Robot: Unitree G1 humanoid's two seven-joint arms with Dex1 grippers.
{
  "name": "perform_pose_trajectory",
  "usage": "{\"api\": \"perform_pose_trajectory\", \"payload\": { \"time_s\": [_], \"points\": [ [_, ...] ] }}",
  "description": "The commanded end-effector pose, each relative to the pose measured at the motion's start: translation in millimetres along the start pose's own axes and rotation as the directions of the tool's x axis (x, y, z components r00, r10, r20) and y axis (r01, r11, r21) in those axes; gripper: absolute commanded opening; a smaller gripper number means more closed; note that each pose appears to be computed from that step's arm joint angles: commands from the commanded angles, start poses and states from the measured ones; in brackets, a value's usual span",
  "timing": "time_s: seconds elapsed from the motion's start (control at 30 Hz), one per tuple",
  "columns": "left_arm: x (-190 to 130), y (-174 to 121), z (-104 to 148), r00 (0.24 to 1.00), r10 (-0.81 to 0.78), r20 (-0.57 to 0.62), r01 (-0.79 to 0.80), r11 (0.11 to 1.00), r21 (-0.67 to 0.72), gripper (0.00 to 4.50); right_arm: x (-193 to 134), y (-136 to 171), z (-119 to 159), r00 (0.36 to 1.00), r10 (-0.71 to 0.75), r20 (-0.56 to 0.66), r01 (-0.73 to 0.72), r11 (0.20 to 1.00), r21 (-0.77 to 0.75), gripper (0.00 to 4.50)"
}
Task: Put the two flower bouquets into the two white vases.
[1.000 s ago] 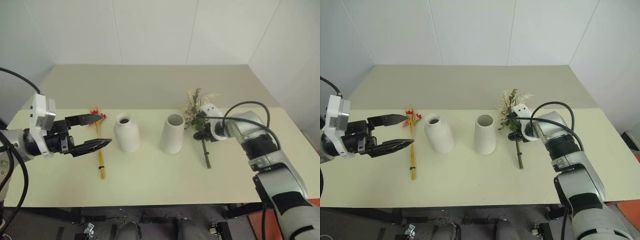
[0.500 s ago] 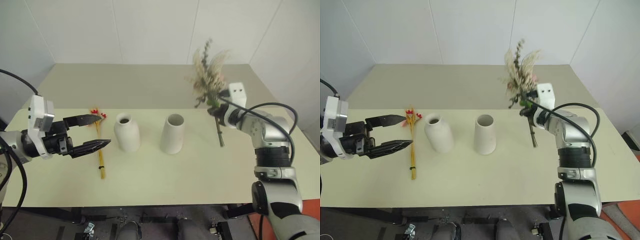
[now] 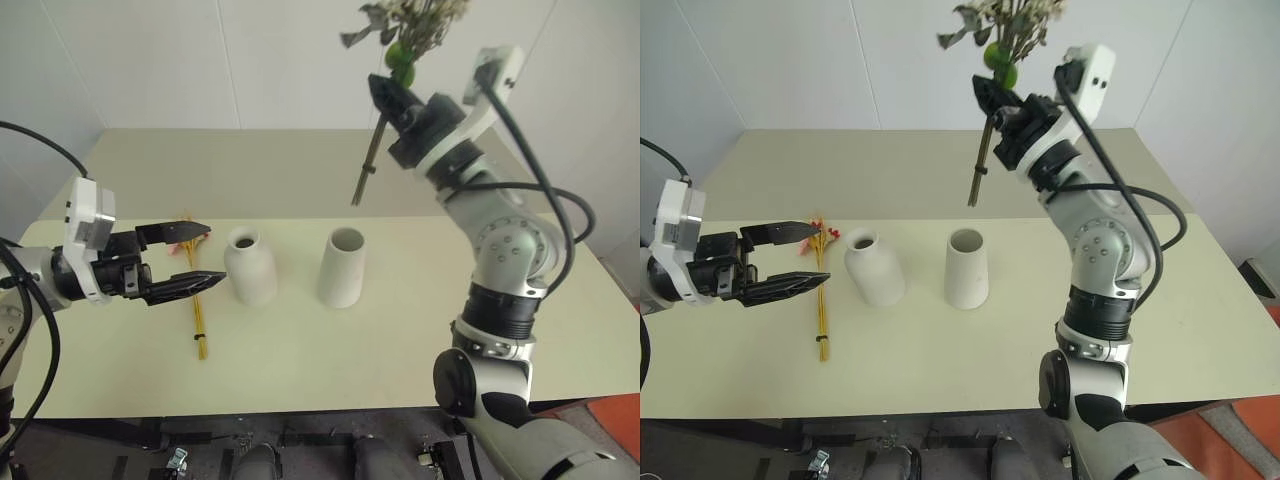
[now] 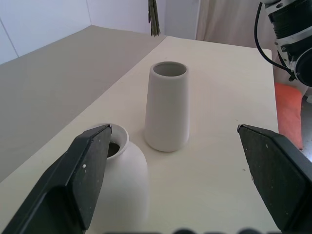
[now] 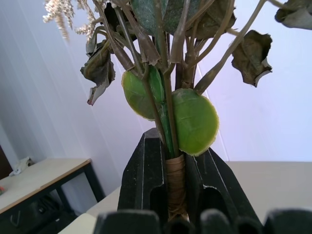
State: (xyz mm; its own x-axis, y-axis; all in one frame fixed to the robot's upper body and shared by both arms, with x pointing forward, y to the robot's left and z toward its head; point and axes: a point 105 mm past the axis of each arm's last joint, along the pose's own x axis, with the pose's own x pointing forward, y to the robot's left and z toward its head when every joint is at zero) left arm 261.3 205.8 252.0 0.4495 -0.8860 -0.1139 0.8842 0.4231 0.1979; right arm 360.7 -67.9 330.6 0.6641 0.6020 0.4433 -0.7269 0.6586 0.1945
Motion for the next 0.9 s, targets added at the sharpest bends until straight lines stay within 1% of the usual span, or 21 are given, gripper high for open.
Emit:
{"api": "perform_pose_trajectory", "payload": {
  "time_s": [0.03, 0.3, 0.37, 0.4, 0.43, 0.5, 0.7, 0.77, 0.8, 0.9],
  "points": [
    [-4.0, -1.0, 10.3, 1.0, 0.008, -0.003, -0.008, 0.999, 0.052, 4.5, -3.8, 8.8, -1.7, 0.999, 0.044, 0.021, -0.043, 0.997, -0.059, 0.23],
    [-7.5, -2.3, 10.6, 1.0, 0.022, -0.01, -0.022, 0.998, 0.054, 4.5, -19.1, 0.6, -22.4, 0.999, 0.032, -0.031, -0.034, 0.996, -0.08, 0.23],
    [-7.5, -2.4, 11.4, 1.0, 0.023, -0.01, -0.022, 0.998, 0.056, 4.5, -25.6, -0.9, -33.3, 0.998, 0.032, -0.058, -0.038, 0.993, -0.108, 0.97],
    [-7.6, -2.3, 11.6, 1.0, 0.024, -0.011, -0.023, 0.998, 0.057, 4.5, -28.4, -0.7, -38.0, 0.997, 0.032, -0.072, -0.041, 0.992, -0.121, 1.21],
    [-7.6, -2.1, 11.7, 1.0, 0.024, -0.012, -0.023, 0.998, 0.058, 4.5, -30.7, 0.0, -41.7, 0.996, 0.033, -0.081, -0.043, 0.991, -0.125, 1.59],
    [-7.7, -1.7, 11.9, 1.0, 0.024, -0.014, -0.024, 0.998, 0.059, 4.5, -33.5, 2.8, -45.7, 0.995, 0.035, -0.089, -0.048, 0.988, -0.148, 2.23],
    [-9.7, -0.1, 12.2, 0.999, 0.042, -0.023, -0.04, 0.997, 0.059, 4.5, -43.2, 6.6, -48.3, 0.995, 0.036, -0.09, -0.054, 0.978, -0.201, 4.38],
    [-11.9, 0.5, 11.9, 0.998, 0.061, -0.03, -0.06, 0.997, 0.056, 4.5, -50.1, 7.2, -47.9, 0.994, 0.048, -0.1, -0.069, 0.974, -0.215, 4.45],
    [-13.6, 0.8, 11.1, 0.996, 0.077, -0.035, -0.075, 0.996, 0.051, 4.5, -55.0, 6.5, -48.7, 0.992, 0.052, -0.119, -0.08, 0.966, -0.246, 4.45],
    [-22.1, 3.6, -1.8, 0.979, 0.175, -0.109, -0.175, 0.985, 0.008, 4.5, -78.3, 3.3, -49.4, 0.975, 0.089, -0.206, -0.148, 0.945, -0.291, 4.45]
  ]
}}
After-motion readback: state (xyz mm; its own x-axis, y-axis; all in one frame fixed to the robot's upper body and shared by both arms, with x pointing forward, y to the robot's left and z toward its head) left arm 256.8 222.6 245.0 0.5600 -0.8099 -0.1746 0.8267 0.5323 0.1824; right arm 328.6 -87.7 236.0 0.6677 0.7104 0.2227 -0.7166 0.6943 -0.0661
